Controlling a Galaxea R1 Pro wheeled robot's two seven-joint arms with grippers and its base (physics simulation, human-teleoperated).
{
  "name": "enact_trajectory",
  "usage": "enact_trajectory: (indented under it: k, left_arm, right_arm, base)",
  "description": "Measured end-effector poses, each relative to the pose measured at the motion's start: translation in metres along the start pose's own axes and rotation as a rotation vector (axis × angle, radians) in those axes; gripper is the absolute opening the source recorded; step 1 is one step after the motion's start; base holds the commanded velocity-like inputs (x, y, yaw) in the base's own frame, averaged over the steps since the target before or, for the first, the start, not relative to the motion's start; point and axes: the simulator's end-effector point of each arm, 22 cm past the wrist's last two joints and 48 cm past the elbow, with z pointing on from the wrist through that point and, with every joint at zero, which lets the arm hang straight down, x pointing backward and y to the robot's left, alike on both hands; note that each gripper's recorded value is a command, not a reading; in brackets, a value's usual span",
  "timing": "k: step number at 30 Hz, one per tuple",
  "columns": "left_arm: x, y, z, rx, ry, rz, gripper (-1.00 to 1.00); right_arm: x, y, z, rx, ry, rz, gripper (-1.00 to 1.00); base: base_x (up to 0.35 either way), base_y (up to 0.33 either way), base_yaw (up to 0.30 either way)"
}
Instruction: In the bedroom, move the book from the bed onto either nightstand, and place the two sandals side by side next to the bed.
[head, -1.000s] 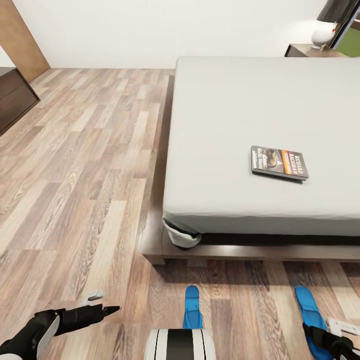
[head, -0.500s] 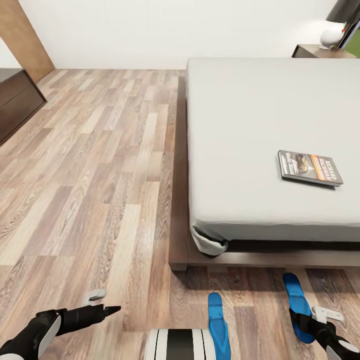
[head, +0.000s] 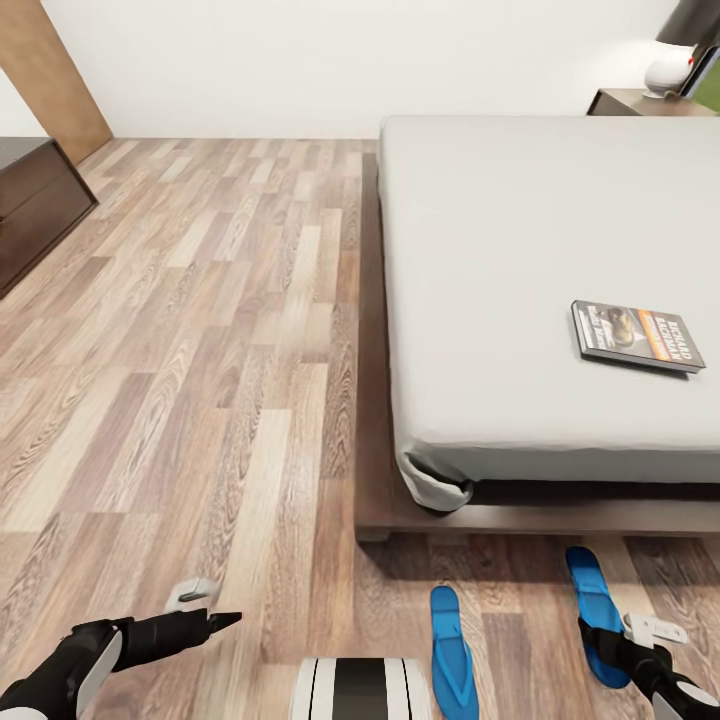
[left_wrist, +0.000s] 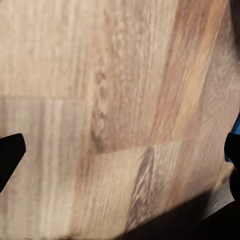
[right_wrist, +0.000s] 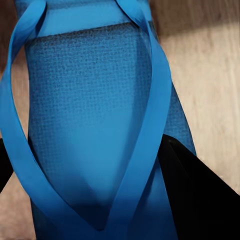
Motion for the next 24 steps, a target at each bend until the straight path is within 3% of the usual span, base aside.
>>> enact_trajectory:
  k: [14, 24]
  left_arm:
    - [0.0, 0.0001, 0.0, 0.0, 0.0, 0.0, 1.0]
    - [0.0002, 0.0001, 0.0003, 0.0, 0.001, -0.001, 1.0]
  right_arm:
    - [0.002, 0.0, -0.0002, 0.001, 0.004, 0.0, -1.0]
    - [0.0022, -0.0005, -0.0002, 0.002, 0.002, 0.001, -1.0]
  base:
    - [-0.01, 0.279, 0.0]
    - [-0.233, 0.207, 0.0]
